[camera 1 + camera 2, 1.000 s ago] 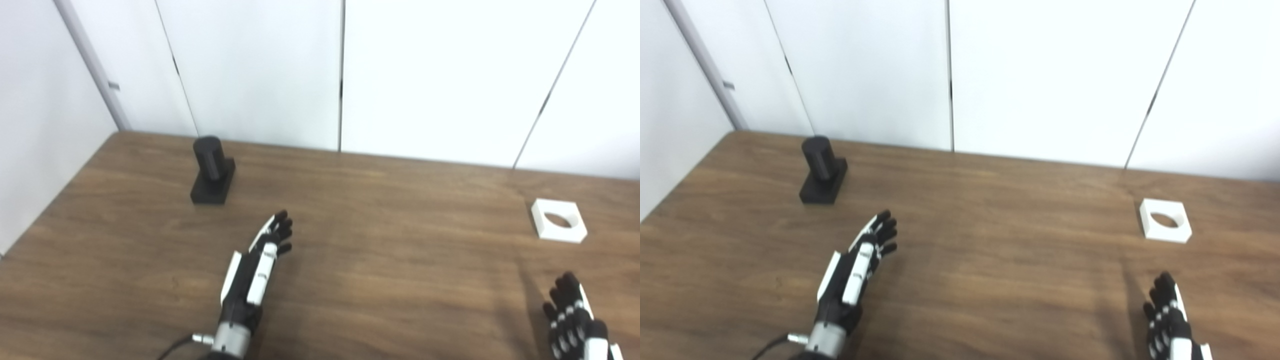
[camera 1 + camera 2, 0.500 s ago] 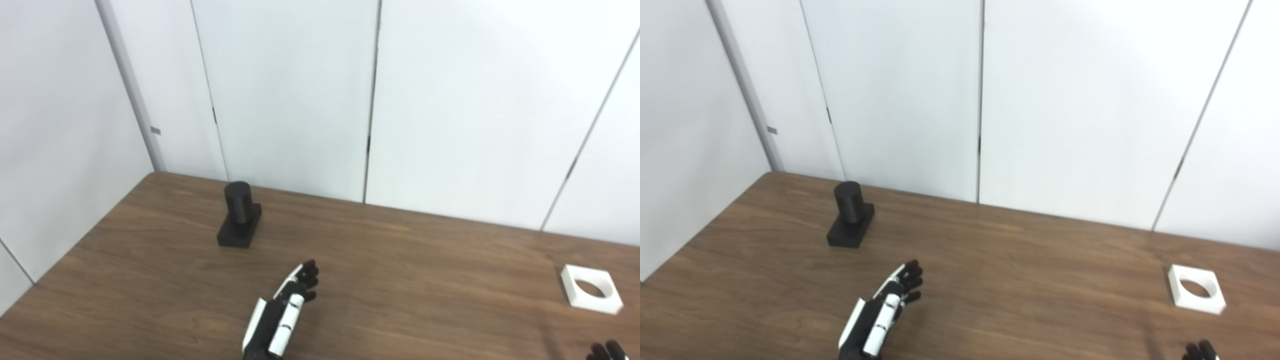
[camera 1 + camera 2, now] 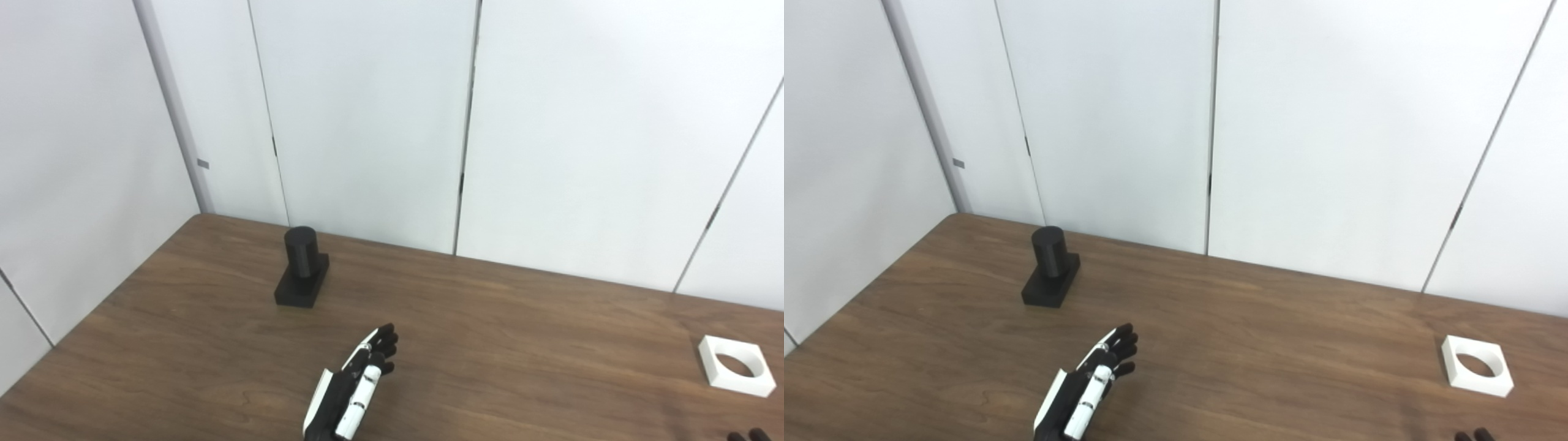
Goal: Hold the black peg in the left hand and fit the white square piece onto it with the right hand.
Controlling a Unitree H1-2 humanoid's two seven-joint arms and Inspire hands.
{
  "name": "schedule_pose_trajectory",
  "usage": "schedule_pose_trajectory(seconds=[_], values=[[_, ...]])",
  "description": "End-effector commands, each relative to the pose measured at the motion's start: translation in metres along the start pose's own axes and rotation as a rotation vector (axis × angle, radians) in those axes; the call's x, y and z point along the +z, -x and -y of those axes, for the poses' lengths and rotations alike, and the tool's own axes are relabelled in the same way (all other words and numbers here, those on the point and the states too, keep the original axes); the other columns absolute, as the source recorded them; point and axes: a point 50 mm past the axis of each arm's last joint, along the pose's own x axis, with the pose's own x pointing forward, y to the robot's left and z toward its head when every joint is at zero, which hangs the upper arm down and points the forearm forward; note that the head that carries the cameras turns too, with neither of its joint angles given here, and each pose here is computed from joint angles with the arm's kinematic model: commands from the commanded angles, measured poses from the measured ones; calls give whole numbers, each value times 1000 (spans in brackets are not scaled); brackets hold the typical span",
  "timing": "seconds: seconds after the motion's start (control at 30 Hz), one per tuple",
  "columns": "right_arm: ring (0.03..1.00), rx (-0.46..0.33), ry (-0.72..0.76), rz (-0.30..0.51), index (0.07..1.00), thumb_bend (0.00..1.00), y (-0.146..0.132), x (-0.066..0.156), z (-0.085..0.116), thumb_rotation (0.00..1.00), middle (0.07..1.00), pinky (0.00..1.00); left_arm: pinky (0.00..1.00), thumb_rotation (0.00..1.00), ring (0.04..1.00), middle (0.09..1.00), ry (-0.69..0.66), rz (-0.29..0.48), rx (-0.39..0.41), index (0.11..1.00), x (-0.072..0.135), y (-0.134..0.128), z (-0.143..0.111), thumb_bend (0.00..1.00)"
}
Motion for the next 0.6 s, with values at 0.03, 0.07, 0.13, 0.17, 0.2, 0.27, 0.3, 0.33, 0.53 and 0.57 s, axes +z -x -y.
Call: schedule_pose_trajectory(seconds=[0.03, 0.07, 0.13, 0.17, 0.2, 0.27, 0.3, 0.33, 0.53, 0.57], values=[[966, -13, -15, -69, 951, 722, 8, -14, -3, 1000, 948, 926, 885, 530, 921, 914, -19, -44, 47, 926, 1, 20, 2, 435], [979, -9, -14, -67, 961, 743, 8, -14, -4, 1000, 962, 945, 882, 402, 916, 911, -34, -41, 57, 926, 6, 19, 0, 457], [993, -6, -15, -67, 968, 769, 8, -14, -6, 1000, 973, 963, 867, 258, 905, 914, -56, -26, 71, 930, 18, 17, -4, 499], [996, -6, -16, -67, 969, 782, 7, -14, -6, 1000, 973, 965, 868, 219, 907, 920, -56, -16, 76, 933, 25, 16, -6, 518], [997, -4, -18, -66, 969, 784, 7, -13, -7, 1000, 974, 961, 874, 200, 910, 924, -62, -1, 83, 935, 32, 14, -8, 531], [998, -2, -24, -64, 968, 786, 7, -13, -9, 1000, 974, 966, 867, 180, 902, 924, -80, 20, 93, 936, 44, 11, -12, 559], [998, 0, -25, -64, 968, 786, 7, -12, -9, 1000, 974, 967, 864, 176, 900, 924, -108, 33, 104, 936, 52, 7, -16, 564], [999, 0, -25, -64, 971, 787, 7, -12, -9, 1000, 980, 968, 857, 156, 899, 920, -144, 45, 113, 935, 60, 4, -20, 580], [994, -16, -33, -75, 973, 789, 9, -9, -13, 1000, 976, 953, 856, 90, 905, 933, -342, 109, 155, 945, 91, -17, -48, 723], [998, -18, -35, -79, 970, 798, 9, -8, -13, 1000, 977, 952, 849, 134, 902, 932, -363, 114, 164, 942, 94, -20, -51, 744]])
